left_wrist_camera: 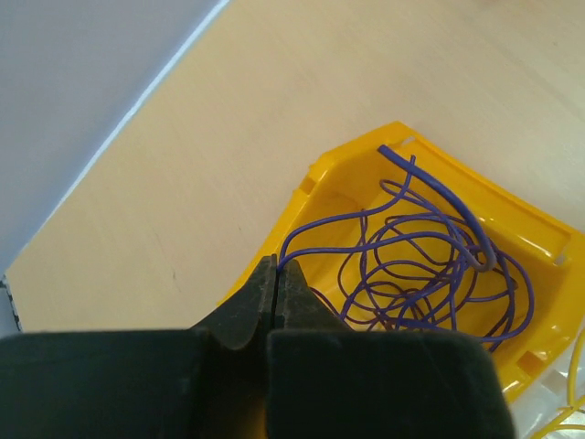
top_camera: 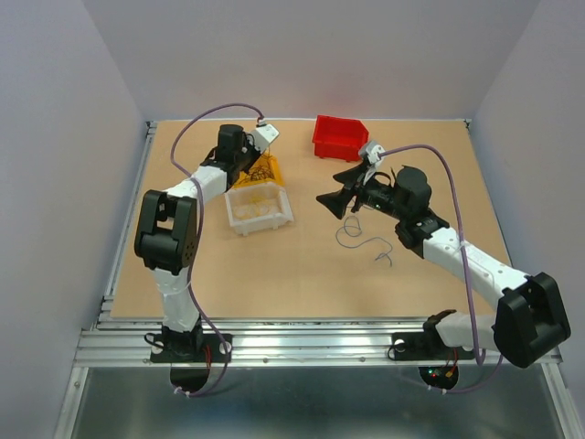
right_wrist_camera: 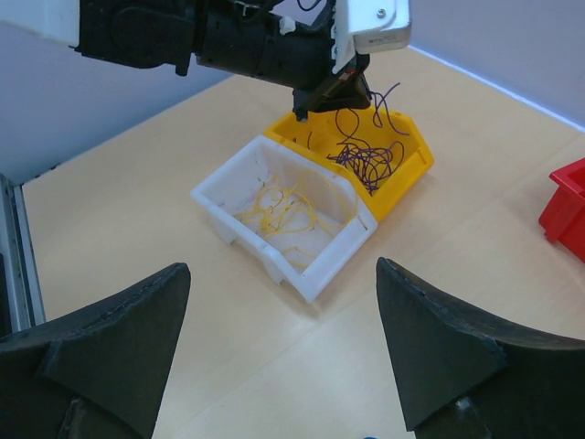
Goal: Untangle the cables
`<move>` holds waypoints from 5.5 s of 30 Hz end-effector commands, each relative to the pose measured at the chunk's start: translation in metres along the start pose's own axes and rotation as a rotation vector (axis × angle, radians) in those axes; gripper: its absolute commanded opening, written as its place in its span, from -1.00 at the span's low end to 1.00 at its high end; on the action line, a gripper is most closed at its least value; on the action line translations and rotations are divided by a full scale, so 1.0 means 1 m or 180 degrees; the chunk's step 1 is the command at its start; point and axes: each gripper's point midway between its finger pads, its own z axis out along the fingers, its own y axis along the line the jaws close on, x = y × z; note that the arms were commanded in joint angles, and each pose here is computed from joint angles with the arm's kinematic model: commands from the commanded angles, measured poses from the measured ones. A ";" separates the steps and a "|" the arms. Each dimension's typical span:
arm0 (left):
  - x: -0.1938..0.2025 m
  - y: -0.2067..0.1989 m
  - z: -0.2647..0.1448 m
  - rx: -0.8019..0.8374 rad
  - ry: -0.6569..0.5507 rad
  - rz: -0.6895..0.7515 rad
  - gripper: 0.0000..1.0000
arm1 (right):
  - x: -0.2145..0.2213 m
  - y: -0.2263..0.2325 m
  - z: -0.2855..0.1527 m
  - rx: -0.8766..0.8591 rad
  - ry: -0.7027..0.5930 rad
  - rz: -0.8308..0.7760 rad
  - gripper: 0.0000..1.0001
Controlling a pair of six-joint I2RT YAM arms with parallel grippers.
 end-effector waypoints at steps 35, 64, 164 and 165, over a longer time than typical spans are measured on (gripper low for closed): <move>-0.049 0.021 -0.068 0.0019 0.0251 -0.0160 0.11 | 0.009 -0.082 0.001 0.1363 0.0211 0.0172 0.75; -0.091 -0.055 -0.119 0.0112 -0.0665 -0.0009 0.23 | 0.072 -0.310 0.107 0.1457 0.0520 0.0493 1.00; -0.106 -0.054 -0.165 -0.0254 -0.1507 -0.0038 0.42 | -0.037 -0.152 -0.065 0.1885 -0.0066 0.0720 -0.99; -0.107 -0.054 -0.166 -0.0260 -0.1520 -0.0038 0.42 | -0.042 -0.157 -0.059 0.1863 -0.0102 0.0703 -0.99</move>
